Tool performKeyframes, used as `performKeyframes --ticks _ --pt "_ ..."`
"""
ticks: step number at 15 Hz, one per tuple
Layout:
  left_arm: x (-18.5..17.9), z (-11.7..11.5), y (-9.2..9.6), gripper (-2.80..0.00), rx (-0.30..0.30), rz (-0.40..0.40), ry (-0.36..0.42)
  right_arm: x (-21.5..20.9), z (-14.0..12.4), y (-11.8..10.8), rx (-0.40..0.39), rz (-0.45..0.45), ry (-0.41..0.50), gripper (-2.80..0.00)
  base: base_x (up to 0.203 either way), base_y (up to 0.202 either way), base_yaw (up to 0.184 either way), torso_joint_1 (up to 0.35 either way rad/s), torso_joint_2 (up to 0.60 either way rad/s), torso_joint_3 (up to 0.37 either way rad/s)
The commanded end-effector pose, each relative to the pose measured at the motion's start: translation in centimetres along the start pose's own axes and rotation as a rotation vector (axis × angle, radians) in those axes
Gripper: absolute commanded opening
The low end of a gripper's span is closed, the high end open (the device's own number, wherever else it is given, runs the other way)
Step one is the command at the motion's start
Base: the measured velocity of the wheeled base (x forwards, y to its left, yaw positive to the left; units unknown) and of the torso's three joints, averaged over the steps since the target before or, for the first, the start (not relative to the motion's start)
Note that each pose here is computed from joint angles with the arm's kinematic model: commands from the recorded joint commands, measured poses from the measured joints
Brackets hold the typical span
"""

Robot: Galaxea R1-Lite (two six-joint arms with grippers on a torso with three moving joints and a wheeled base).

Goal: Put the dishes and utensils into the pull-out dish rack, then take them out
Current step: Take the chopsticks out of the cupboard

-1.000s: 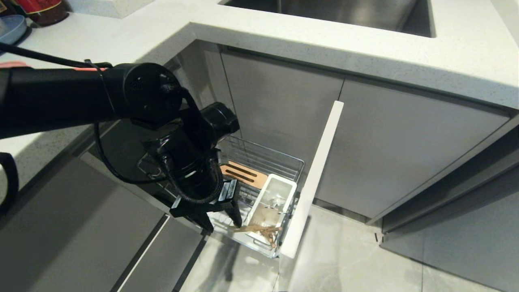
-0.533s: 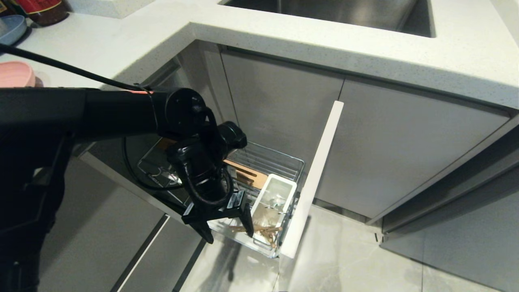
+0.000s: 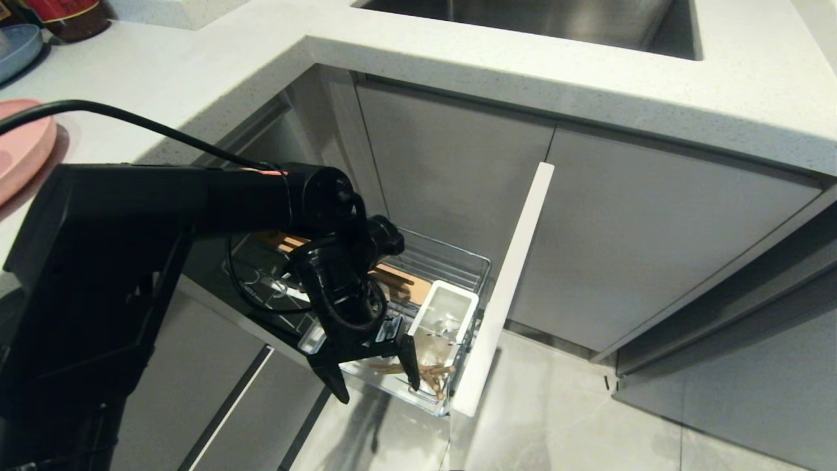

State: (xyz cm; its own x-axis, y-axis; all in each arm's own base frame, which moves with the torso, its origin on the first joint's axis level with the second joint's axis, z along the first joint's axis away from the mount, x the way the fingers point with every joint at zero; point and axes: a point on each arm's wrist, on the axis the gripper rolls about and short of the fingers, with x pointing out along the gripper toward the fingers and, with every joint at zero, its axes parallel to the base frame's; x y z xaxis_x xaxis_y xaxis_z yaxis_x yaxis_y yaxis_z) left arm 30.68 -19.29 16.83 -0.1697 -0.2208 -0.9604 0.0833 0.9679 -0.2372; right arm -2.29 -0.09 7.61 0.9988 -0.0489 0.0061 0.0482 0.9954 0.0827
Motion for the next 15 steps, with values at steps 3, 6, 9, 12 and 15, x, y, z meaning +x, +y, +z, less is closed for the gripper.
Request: performKeyframes --ticks 3,6,9,12,15 --pt "0.68 0.69 0.52 0.0 -0.015 0.006 0.023 -0.03 0.0 0.0 0.0 0.0 -0.005 -2.8 0.0 0.0 0.0 0.0 0.0 0.0" --pt "0.83 0.82 0.42 0.0 -0.012 -0.016 0.029 -0.03 0.0 0.0 0.0 0.0 -0.005 -2.8 0.0 0.0 0.0 0.0 0.0 0.0" --pt "1.02 0.87 0.37 0.0 -0.001 -0.032 0.044 -0.03 0.0 0.0 0.0 0.0 -0.005 -2.8 0.0 0.0 0.0 0.0 0.0 0.0" --pt "0.92 0.88 0.4 0.0 0.0 -0.034 0.04 -0.03 0.0 0.0 0.0 0.0 -0.005 -2.8 0.0 0.0 0.0 0.0 0.0 0.0" --pt "0.85 0.9 0.44 0.0 -0.001 -0.036 0.035 -0.03 0.0 0.0 0.0 0.0 -0.005 -2.8 0.0 0.0 0.0 0.0 0.0 0.0"
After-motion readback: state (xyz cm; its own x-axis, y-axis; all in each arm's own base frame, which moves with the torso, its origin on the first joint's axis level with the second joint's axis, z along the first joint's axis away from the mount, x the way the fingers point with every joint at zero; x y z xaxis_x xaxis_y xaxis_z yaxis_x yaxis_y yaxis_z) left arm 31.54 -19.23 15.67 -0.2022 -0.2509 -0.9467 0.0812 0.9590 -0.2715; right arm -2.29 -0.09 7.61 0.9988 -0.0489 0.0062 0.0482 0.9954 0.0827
